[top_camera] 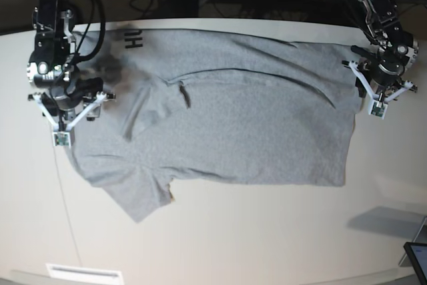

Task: Fold the T-shirt properly
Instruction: 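Move the right gripper down the shirt side and grasp near the sleeve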

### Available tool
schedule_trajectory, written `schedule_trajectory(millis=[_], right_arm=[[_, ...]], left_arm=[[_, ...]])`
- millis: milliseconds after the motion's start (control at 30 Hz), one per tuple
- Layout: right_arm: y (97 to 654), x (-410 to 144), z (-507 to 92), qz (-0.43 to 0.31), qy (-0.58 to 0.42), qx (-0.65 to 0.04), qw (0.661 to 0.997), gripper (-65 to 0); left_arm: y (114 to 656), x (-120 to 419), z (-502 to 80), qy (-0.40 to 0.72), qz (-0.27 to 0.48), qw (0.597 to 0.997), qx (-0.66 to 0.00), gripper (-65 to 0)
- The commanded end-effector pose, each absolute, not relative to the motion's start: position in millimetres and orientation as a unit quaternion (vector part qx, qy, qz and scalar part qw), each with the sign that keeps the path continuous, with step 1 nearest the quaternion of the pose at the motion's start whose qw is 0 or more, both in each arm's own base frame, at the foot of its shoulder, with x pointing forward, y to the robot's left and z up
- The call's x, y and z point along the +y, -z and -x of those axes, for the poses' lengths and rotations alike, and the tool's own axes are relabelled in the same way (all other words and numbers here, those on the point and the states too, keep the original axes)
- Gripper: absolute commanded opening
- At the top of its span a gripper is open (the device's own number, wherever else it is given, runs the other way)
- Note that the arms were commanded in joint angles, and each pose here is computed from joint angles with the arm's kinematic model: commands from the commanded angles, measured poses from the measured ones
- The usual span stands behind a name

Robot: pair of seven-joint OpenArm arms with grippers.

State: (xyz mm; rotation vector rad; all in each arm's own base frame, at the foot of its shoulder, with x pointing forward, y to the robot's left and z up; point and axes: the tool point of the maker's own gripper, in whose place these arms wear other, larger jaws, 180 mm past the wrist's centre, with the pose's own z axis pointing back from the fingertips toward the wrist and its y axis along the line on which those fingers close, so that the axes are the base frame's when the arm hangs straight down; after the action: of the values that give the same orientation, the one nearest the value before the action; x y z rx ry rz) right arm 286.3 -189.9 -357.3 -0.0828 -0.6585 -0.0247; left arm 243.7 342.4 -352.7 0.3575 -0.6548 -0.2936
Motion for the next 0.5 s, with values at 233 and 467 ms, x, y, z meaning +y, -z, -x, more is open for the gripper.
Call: schedule_trajectory(millis=[233, 467], right_arm=[[311.1, -201.0, -357.5, 0.06, -0.074, -0.386, 0.918, -29.3], [328.3, -222.7, -387.5, 0.048, -0.098, -0.349, 0.931, -27.7]], left_arm=[[315.0, 392.0, -261.5, 0.089, -0.223, 0.917, -0.318, -43.3], [303.2, 398.9, -265.1, 0.092, -0.237, 0.912, -0.322, -43.3]])
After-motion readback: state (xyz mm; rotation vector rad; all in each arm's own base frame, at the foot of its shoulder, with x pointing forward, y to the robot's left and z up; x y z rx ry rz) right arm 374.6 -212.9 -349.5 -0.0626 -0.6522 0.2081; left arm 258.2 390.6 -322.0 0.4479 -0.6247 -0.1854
